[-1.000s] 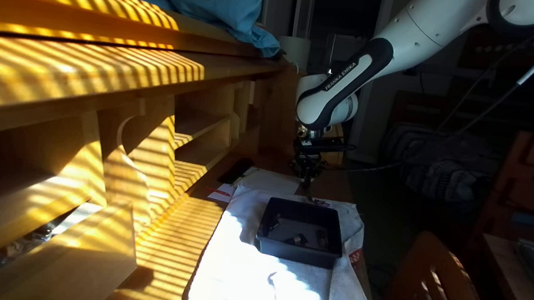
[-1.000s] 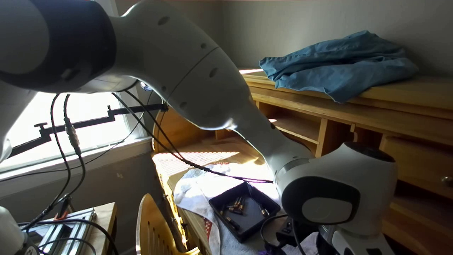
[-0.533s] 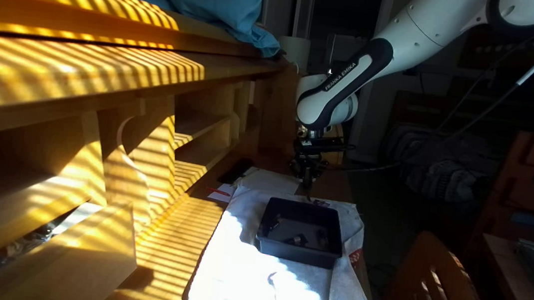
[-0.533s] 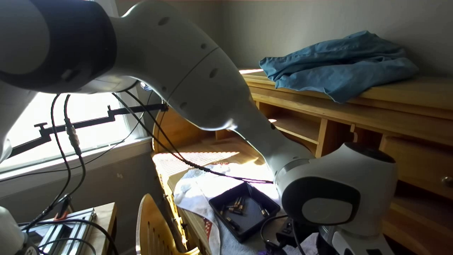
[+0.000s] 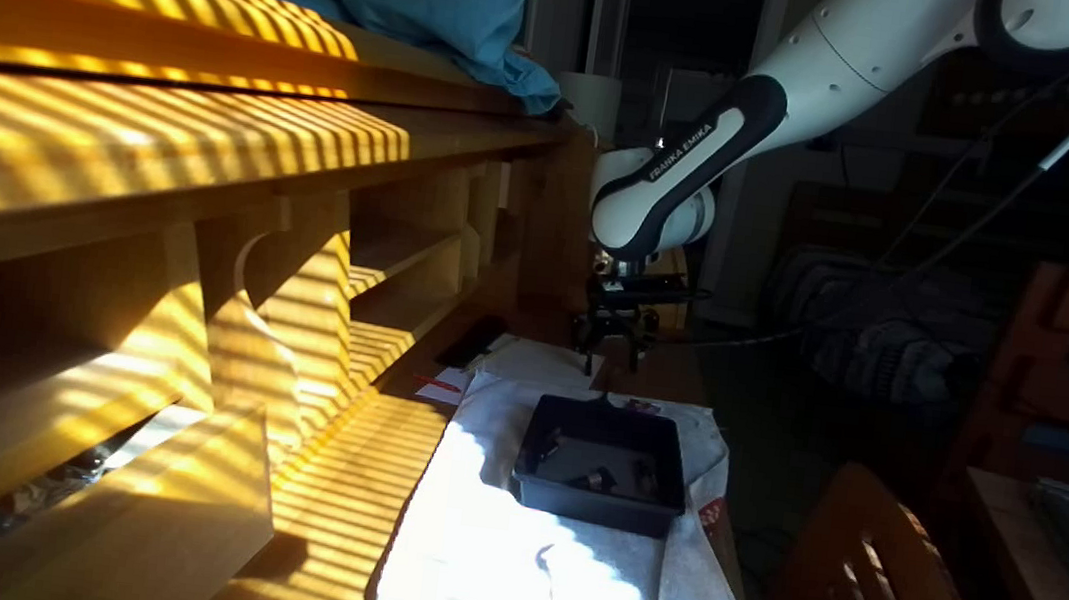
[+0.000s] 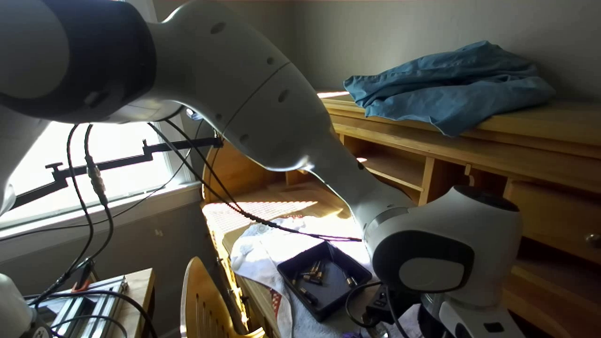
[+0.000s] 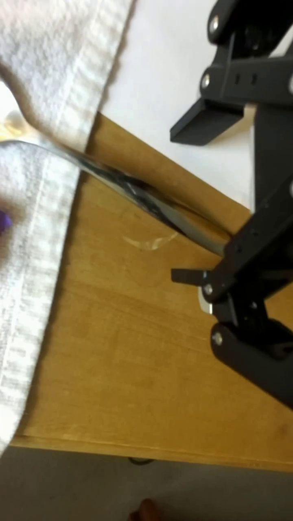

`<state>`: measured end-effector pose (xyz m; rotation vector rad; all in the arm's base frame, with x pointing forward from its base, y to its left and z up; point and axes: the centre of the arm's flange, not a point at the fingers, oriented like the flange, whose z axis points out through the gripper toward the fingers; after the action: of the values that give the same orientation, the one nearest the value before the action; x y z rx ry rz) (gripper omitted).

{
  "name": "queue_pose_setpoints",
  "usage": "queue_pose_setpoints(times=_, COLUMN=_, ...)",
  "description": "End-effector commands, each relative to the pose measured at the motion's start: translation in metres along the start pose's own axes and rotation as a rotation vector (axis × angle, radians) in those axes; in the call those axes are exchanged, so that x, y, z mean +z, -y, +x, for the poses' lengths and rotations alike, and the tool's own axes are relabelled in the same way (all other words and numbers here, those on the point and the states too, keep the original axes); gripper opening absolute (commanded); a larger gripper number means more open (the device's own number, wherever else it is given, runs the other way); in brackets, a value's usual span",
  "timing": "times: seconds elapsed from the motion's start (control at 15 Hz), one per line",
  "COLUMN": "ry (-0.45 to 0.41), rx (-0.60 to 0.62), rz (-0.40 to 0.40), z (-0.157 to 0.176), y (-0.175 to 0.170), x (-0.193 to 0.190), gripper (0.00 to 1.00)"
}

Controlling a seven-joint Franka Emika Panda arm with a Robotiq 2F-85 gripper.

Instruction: Put the packet on the spoon and put the packet in the tray

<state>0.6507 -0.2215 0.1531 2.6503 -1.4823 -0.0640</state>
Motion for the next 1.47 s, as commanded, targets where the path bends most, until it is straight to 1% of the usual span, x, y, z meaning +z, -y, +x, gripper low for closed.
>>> queue_pose_setpoints(times=0.0, ry=0.030, rx=-0.106, rz=0.032, z=-0.025, y=0.014, x=-0.014, gripper=1.00)
queue_pose_setpoints(times=0.27, ry=0.097, rx=-0.121, rz=0.048, z=-0.052, y=0.029, x=-0.021, gripper=1.00)
queue_pose_setpoints(times=0.47, ry=0.128, rx=-0.149, rz=0.049, z=-0.065, y=0.031, x=-0.028, gripper=1.00)
queue_pose_setpoints(times=0.53, ry=0.127, rx=-0.158, rz=0.048, z=-0.069, y=0.030, x=-0.031, gripper=1.00)
queue_pose_setpoints(times=0.67, ry=0.106, rx=-0.227, rz=0.049, z=-0.075, y=0.027, x=-0.036, gripper=1.00)
queue_pose_setpoints(times=0.93, ry=0.094, rx=-0.358, rz=0.043, z=-0.087, y=0.023, x=-0.039, gripper=1.00)
queue_pose_setpoints(times=1.2, ry=0.095, rx=-0.515, rz=0.024, z=-0.100, y=0.021, x=-0.029, gripper=1.00)
queue_pose_setpoints(times=1.4, ry=0.101, rx=-0.595, rz=0.016, z=-0.110, y=0.018, x=-0.024, gripper=1.00)
